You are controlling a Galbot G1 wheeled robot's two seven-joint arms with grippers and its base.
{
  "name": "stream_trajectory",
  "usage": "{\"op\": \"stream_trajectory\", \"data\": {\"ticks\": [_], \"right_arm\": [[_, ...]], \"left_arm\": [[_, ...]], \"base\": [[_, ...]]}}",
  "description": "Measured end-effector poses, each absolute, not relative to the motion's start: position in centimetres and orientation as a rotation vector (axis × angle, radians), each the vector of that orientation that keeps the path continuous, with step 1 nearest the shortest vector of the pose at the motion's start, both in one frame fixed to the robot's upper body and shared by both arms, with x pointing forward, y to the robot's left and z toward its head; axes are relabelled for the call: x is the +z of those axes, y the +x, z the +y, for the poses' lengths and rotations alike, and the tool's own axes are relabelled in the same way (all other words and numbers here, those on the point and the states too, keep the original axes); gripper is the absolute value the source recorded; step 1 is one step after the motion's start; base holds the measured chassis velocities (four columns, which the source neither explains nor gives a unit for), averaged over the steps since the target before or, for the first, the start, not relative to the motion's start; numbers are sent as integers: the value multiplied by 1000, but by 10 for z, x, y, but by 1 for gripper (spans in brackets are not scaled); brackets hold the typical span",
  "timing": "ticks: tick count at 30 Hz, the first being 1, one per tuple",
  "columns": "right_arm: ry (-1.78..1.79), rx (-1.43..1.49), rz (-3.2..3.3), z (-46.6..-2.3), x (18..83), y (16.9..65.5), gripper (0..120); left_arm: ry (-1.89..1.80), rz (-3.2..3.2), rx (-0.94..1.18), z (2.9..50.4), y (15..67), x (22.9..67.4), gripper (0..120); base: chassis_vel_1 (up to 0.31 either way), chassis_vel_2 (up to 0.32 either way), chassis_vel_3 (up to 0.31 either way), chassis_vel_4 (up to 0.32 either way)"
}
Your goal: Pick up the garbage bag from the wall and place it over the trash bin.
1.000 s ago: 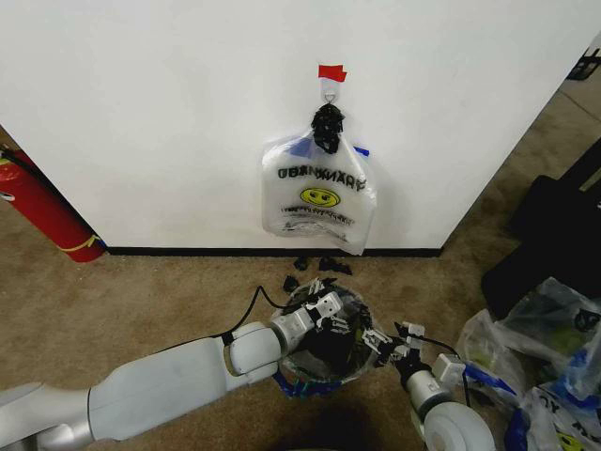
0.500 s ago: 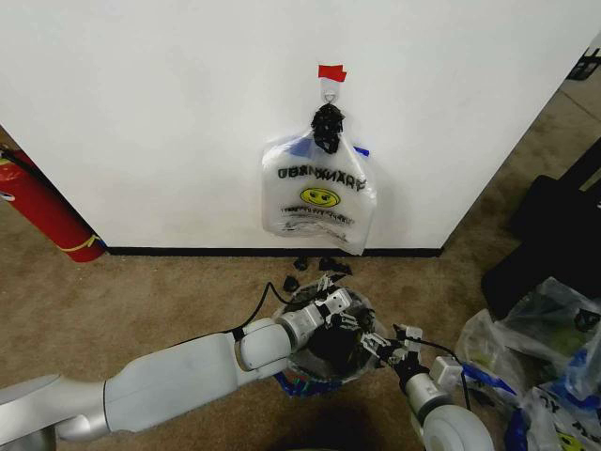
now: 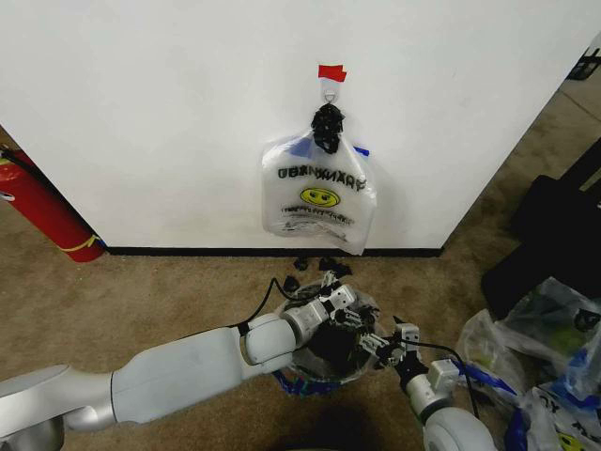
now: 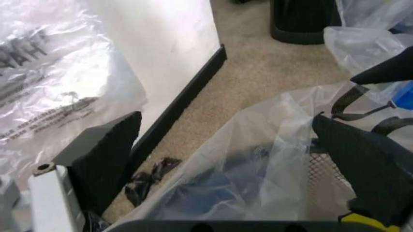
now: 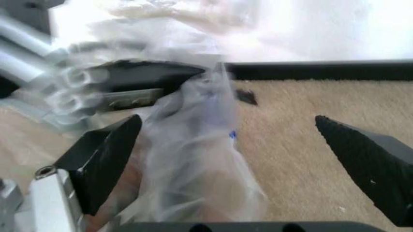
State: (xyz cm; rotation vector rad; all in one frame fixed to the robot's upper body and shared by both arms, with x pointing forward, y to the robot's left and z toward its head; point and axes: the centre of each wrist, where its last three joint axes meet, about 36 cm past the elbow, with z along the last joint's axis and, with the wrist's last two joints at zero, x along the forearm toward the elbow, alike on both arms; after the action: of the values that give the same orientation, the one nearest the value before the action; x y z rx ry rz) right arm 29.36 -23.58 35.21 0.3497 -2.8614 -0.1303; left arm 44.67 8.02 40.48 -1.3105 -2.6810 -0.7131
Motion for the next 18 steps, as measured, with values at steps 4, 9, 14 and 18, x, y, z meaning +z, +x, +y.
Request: {"op": "stream_trajectory", "data": {"ticks": [4, 9, 14, 18], "right_arm": [[371, -128, -2873, -236, 353, 290, 100], [375, -156, -2877, -237, 359, 287, 100], [378, -173, -2877, -237, 362, 285, 100], [380, -176, -2878, -236, 366, 281, 100]], "left_arm": [[-1300, -2682, -670, 84, 441, 414, 100], [-1259, -2655, -583, 97, 432, 428, 100], [-1244, -2655, -554, 108, 425, 437, 100], [-1185, -2703, -504, 118, 425, 446, 100]], "base": [[0, 0, 0, 0], [0, 0, 0, 0], [0, 0, 0, 0], [0, 0, 0, 0]]}}
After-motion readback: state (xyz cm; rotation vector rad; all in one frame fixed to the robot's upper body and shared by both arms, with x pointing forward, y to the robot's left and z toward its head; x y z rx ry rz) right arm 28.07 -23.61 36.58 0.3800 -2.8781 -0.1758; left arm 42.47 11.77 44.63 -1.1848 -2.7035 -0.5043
